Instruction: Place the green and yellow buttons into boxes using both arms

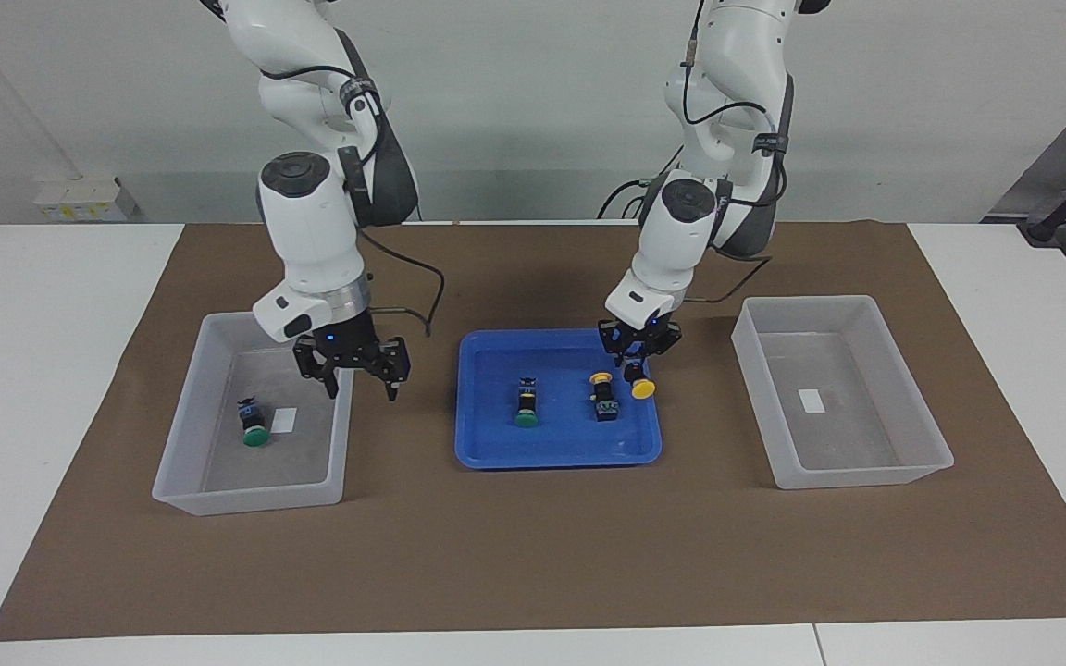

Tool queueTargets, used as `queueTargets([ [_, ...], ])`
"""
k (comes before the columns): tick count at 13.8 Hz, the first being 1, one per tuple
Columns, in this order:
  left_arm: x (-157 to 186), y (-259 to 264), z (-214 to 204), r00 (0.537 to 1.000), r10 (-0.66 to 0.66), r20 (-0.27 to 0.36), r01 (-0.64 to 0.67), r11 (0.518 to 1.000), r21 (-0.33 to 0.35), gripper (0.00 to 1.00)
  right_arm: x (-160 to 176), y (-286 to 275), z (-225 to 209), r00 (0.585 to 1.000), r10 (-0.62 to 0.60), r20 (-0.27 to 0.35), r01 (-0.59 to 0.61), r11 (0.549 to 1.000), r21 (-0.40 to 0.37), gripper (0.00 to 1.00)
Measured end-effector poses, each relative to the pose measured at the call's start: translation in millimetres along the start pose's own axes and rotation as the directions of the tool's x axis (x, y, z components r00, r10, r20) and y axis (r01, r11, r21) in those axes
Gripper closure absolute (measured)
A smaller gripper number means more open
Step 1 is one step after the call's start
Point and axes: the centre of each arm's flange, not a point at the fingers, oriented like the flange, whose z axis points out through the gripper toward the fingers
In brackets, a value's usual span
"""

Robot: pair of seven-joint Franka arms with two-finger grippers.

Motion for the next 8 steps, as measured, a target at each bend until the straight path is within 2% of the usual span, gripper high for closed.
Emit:
queueTargets([
  [4,22.5,-79.8,-12.7,0.995,0.093,0.018,-0.093,0.996,0.013,0.65,-30.8,-42.4,36.1,1.0,-0.007,0.019,0.006,1.0,0.029,0.13],
  [8,26.5,-165.8,-7.9,0.98,0.195,0.041,-0.196,0.981,0.015,0.65,-66.5,-74.5,69.4,0.997,-0.072,0.004,0.072,0.997,-0.032,0.19],
])
